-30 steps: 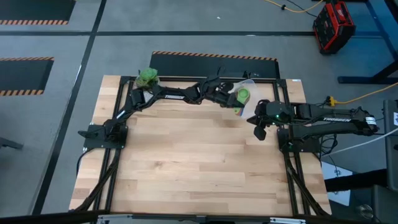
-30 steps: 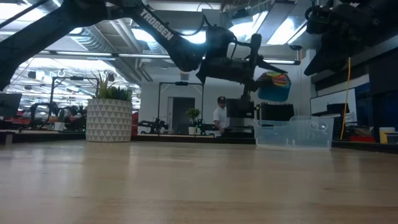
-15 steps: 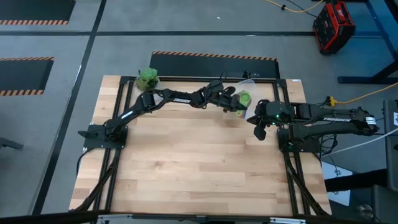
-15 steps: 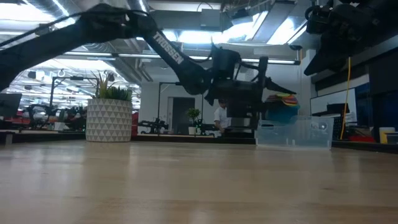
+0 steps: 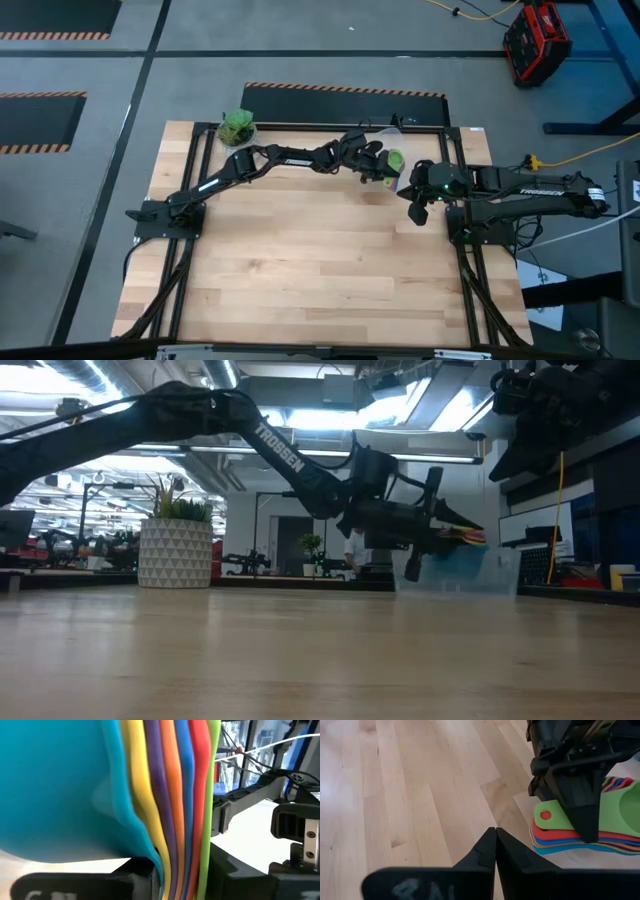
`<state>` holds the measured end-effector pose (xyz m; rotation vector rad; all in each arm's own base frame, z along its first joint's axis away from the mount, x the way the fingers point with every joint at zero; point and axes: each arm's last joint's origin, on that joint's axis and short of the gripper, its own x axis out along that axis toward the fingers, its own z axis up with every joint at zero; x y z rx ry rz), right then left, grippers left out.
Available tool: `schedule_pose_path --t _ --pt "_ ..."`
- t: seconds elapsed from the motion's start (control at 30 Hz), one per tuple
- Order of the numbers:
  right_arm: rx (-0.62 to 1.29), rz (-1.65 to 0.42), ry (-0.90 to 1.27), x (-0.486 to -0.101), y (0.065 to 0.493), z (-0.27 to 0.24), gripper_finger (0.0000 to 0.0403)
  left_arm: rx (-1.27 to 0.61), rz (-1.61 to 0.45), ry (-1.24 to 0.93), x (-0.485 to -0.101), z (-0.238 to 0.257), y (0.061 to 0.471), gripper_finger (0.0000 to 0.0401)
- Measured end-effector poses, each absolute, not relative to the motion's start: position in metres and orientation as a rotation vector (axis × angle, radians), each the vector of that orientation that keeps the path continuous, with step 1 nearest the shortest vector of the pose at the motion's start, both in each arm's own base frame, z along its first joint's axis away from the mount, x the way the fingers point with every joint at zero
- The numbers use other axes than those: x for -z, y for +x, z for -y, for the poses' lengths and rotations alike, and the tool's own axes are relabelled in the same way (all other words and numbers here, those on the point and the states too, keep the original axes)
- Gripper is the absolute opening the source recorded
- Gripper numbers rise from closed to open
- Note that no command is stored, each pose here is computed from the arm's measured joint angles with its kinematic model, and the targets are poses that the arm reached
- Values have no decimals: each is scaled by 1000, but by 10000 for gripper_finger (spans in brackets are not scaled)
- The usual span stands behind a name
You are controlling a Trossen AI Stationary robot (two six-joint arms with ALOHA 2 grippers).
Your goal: Nest measuring cups in basket
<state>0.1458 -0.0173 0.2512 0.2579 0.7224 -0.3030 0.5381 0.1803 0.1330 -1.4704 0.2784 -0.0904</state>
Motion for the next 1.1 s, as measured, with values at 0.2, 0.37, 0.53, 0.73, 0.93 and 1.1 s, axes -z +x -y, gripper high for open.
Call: schedule_pose_path --t 0.2,0.37,0.53,0.73,0.93,1.1 --pt "303 -723 258 -251 146 17 12 77 -268 -1474 -133 -182 538 83" --pt "302 -723 255 -251 146 17 12 76 -271 -1499 -133 -182 538 84" --pt "302 -723 255 -251 146 17 12 78 -274 -1505 -133 -181 538 85" --pt "302 -727 254 -251 146 17 12 85 -294 -1580 -133 -181 538 87" --pt "303 -735 254 -250 145 17 12 87 -300 -1600 -133 -180 538 87" --pt "303 -734 254 -250 145 17 12 82 -295 -1599 -133 -180 538 87"
